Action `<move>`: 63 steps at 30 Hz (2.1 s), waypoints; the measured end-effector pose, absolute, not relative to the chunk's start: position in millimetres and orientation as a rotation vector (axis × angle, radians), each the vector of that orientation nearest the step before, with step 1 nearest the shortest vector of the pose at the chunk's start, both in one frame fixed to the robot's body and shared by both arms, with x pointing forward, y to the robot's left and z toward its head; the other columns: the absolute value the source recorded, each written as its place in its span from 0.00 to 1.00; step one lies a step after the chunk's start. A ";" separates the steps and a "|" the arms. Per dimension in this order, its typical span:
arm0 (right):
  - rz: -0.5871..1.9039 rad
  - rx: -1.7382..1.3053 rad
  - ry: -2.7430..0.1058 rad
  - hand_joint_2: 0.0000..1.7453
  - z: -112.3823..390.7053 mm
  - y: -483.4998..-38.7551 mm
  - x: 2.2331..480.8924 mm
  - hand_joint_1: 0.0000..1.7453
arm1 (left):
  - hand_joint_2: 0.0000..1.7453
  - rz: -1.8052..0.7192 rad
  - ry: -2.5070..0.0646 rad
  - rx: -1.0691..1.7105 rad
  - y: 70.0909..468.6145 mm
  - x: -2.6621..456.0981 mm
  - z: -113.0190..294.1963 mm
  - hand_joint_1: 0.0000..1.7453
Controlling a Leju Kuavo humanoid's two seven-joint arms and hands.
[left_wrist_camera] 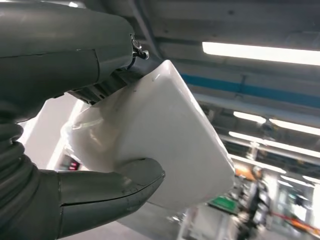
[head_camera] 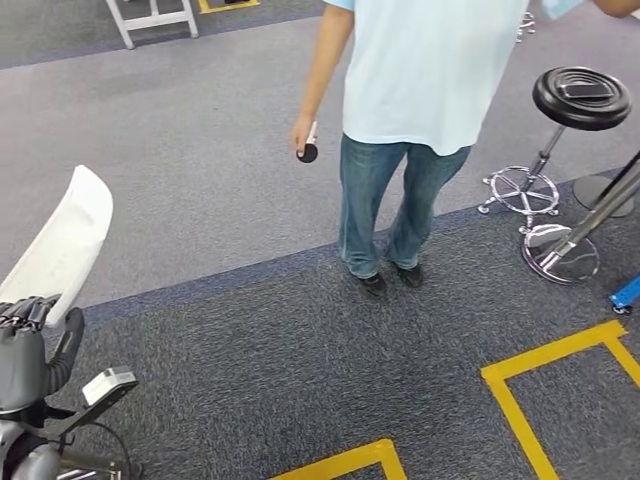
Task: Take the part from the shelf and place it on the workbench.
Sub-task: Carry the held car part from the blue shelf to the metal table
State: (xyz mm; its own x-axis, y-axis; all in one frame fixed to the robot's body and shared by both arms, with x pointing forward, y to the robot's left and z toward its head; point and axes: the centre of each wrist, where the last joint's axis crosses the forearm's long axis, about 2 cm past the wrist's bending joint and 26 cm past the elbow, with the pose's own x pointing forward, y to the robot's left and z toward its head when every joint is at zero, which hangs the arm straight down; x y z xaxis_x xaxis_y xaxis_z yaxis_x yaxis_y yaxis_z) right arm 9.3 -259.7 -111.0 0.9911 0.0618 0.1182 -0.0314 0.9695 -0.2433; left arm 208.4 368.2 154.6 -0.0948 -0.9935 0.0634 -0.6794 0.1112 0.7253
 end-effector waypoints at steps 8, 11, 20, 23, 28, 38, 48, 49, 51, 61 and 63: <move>0.036 -0.245 -0.122 0.00 -110.6 -253.6 7.2 0.00 | 1.00 -0.730 -1.842 1.610 367.4 216.2 153.2 1.00; 0.031 -0.253 -0.126 0.00 -110.4 -252.6 7.8 0.00 | 1.00 -0.731 -1.841 1.603 368.4 217.1 152.4 1.00; 0.029 -0.266 -0.114 0.00 -110.6 -251.6 -1.8 0.00 | 1.00 -0.742 -1.844 1.589 366.3 219.5 150.7 1.00; 0.026 -0.271 -0.107 0.00 -110.6 -252.0 -4.9 0.00 | 1.00 -0.747 -1.849 1.575 362.1 220.4 149.0 1.00; 0.018 -0.272 -0.108 0.00 -110.7 -252.4 -8.5 0.00 | 1.00 -0.761 -1.848 1.560 354.8 222.4 146.3 1.00; 0.002 -0.267 -0.109 0.00 -110.9 -252.7 -16.7 0.00 | 1.00 -0.768 -1.860 1.536 341.0 233.8 146.2 1.00; 0.000 -0.265 -0.114 0.00 -110.9 -252.9 -14.4 0.00 | 1.00 -0.779 -1.885 1.530 335.1 241.1 149.6 1.00; 0.000 -0.264 -0.114 0.00 -110.9 -252.9 -14.7 0.00 | 1.00 -0.782 -1.884 1.526 334.4 241.0 148.8 1.00; 0.000 -0.262 -0.115 0.00 -110.9 -252.9 -14.5 0.00 | 1.00 -0.785 -1.880 1.523 334.2 241.3 147.8 1.00; 0.010 -0.261 -0.118 0.00 -110.8 -252.6 -10.8 0.00 | 1.00 -0.794 -1.892 1.538 339.7 248.9 152.8 1.00; 0.012 -0.260 -0.117 0.00 -110.8 -252.6 -11.6 0.00 | 1.00 -0.795 -1.894 1.538 339.4 250.0 153.4 1.00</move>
